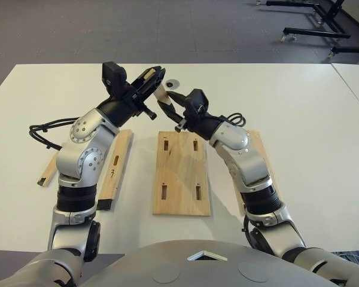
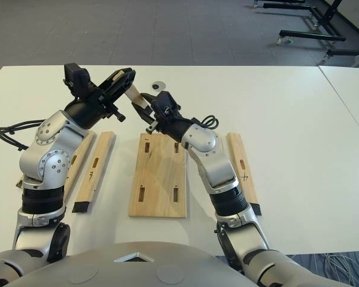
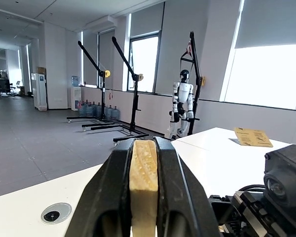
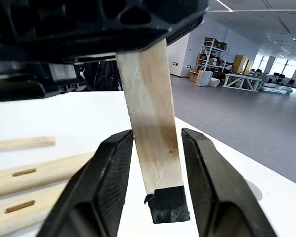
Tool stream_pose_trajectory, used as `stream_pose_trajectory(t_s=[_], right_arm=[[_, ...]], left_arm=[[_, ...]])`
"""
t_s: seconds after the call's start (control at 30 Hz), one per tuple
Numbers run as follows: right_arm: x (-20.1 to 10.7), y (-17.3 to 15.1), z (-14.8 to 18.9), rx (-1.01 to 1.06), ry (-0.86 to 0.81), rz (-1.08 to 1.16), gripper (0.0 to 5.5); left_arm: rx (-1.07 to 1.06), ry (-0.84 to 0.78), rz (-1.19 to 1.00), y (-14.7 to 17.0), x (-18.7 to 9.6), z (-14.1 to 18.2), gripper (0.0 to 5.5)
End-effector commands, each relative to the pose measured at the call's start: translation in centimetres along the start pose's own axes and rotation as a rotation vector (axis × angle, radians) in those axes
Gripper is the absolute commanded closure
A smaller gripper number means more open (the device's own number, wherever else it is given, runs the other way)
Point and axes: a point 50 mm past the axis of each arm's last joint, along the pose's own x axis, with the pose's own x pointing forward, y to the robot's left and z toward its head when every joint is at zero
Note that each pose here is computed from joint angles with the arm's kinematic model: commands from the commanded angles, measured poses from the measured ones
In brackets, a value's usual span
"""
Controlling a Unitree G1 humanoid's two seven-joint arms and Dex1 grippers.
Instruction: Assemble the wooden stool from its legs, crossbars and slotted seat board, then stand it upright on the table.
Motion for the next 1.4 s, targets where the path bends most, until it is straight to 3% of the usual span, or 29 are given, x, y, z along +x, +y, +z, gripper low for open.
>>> stream_pose_trajectory(t_s=[0.03, 0.17, 0.37, 0.6, 1.0, 1.2, 1.4], right_arm=[[-2.6, 0.4, 1.4, 0.084, -0.044, 0.169, 2.95], [-5.7, -1.4, 3.2, 0.182, -0.086, 0.166, 2.27], [-7.9, -7.0, 2.8, 0.160, -0.103, -0.308, 1.29], [-8.6, -7.8, 1.6, 0.134, -0.096, -0.590, 1.29], [-9.5, -7.5, 0.6, 0.092, -0.070, -0.725, 1.29], [-9.6, -7.5, 0.7, 0.082, -0.069, -0.739, 1.29], [-9.2, -7.7, 1.1, 0.078, -0.081, -0.735, 1.29]], left_arm=[[0.128, 0.036, 0.122, 2.0, -0.4, 0.5, 5.12], [0.178, 0.004, 0.177, 2.8, -1.0, 2.1, 5.12], [0.135, 0.035, 0.304, 2.3, -5.6, 2.0, 5.12], [0.172, 0.113, 0.454, 2.7, -9.6, 1.0, 5.12], [0.271, 0.159, 0.526, 1.8, -12.5, 0.8, 5.12], [0.261, 0.243, 0.646, 2.1, -16.0, -1.0, 5.12], [0.221, 0.245, 0.634, 1.0, -16.0, -2.3, 5.12]])
